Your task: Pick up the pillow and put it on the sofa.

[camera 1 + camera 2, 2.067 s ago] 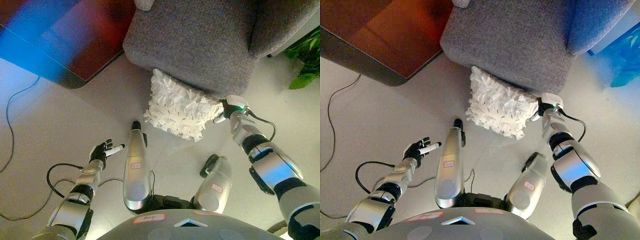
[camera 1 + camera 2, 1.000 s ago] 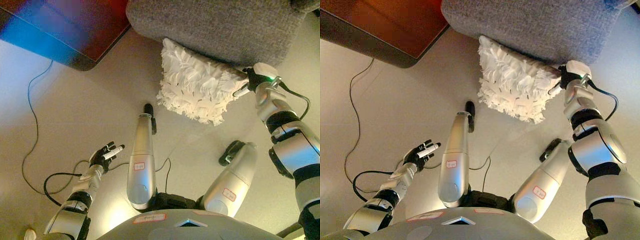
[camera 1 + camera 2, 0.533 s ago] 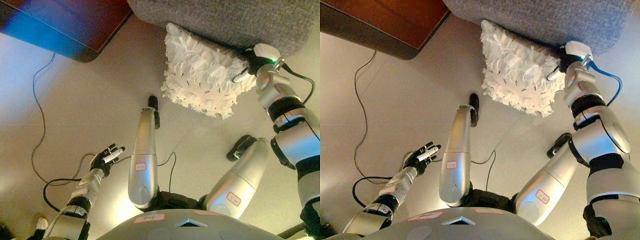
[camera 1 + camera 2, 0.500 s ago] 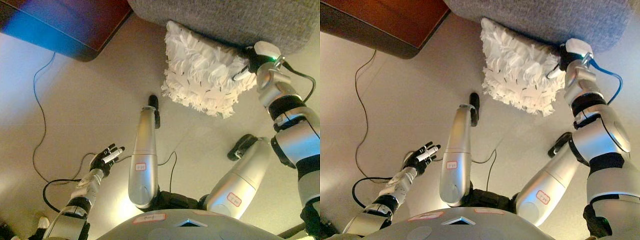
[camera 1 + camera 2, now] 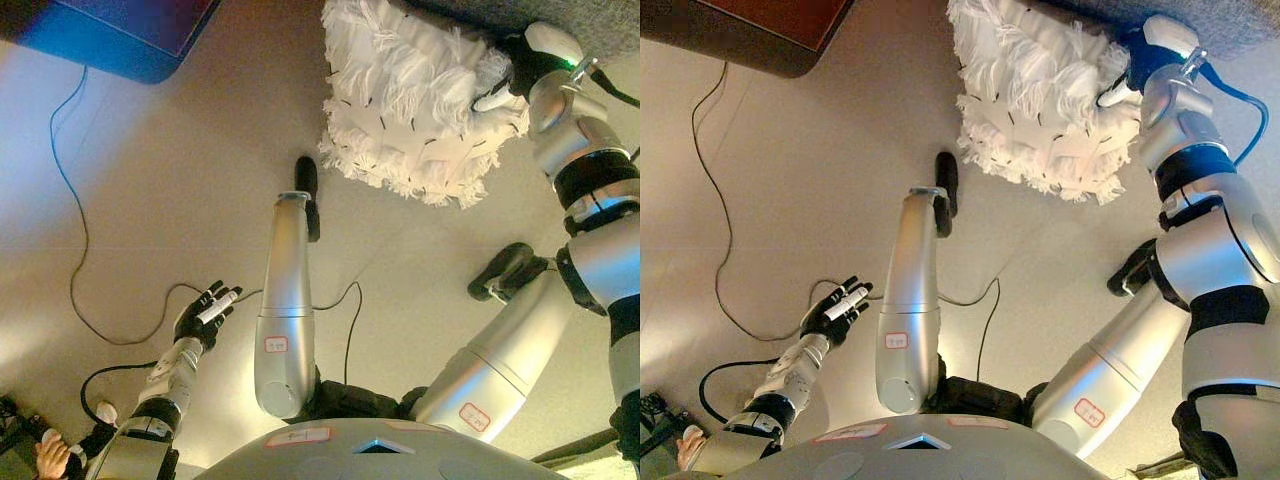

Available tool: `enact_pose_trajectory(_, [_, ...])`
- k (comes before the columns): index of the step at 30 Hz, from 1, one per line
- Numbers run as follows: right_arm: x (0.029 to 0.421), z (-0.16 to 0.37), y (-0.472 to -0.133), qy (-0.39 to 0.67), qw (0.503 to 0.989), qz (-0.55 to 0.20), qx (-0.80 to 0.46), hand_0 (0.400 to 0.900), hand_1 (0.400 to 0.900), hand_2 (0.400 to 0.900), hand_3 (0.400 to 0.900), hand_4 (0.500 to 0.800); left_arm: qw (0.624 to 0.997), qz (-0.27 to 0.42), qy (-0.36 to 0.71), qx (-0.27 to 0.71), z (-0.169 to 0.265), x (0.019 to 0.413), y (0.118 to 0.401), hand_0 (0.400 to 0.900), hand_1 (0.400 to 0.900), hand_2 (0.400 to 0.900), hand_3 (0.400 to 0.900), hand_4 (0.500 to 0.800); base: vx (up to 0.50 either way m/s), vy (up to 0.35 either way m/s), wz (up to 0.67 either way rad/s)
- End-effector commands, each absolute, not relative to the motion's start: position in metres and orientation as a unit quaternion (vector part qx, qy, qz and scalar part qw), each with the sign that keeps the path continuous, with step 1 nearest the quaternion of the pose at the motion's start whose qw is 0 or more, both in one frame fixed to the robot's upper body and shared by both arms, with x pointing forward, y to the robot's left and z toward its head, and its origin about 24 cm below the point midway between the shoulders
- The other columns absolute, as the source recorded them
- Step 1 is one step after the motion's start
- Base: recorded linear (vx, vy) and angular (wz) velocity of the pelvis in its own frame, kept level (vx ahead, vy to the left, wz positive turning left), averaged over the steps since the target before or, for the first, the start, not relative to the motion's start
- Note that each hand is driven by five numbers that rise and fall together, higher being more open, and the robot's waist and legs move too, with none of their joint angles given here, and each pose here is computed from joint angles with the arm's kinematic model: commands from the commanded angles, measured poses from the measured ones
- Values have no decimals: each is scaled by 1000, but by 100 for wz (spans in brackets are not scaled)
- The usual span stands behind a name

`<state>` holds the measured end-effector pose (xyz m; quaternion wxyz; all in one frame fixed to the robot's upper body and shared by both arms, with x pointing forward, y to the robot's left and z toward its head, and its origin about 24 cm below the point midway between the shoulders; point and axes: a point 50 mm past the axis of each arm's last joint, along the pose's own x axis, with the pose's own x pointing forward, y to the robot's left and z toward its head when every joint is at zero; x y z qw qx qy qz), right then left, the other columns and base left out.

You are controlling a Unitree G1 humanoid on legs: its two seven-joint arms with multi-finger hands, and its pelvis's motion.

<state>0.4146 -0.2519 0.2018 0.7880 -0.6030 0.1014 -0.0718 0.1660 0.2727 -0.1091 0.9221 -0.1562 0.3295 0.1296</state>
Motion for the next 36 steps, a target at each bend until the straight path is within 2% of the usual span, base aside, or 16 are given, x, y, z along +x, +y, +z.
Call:
enact_pose_trajectory(1, [420, 241, -224, 12, 812, -33, -583, 400, 400, 400, 400, 500, 920, 193, 305, -150, -101, 140, 308, 900, 900, 900, 900, 800, -34, -15, 4])
enact_pose_trajectory(3, [420, 241, -228, 7, 825, -47, -563, 400, 400, 400, 400, 500, 923, 194, 296, -151, -98, 144, 310, 900, 900, 900, 900, 800, -34, -18, 4])
enact_pose_trajectory(20, [418, 251, -231, -25, 833, -56, -550, 400, 400, 400, 400, 500, 933, 191, 269, -143, -93, 151, 309, 900, 900, 900, 900, 800, -30, -21, -3])
enact_pose_trajectory(36, [411, 201, -227, -8, 854, 22, -520, 400, 400, 400, 400, 500, 935, 169, 302, -73, -92, 163, 304, 900, 900, 900, 900, 800, 47, -78, -6])
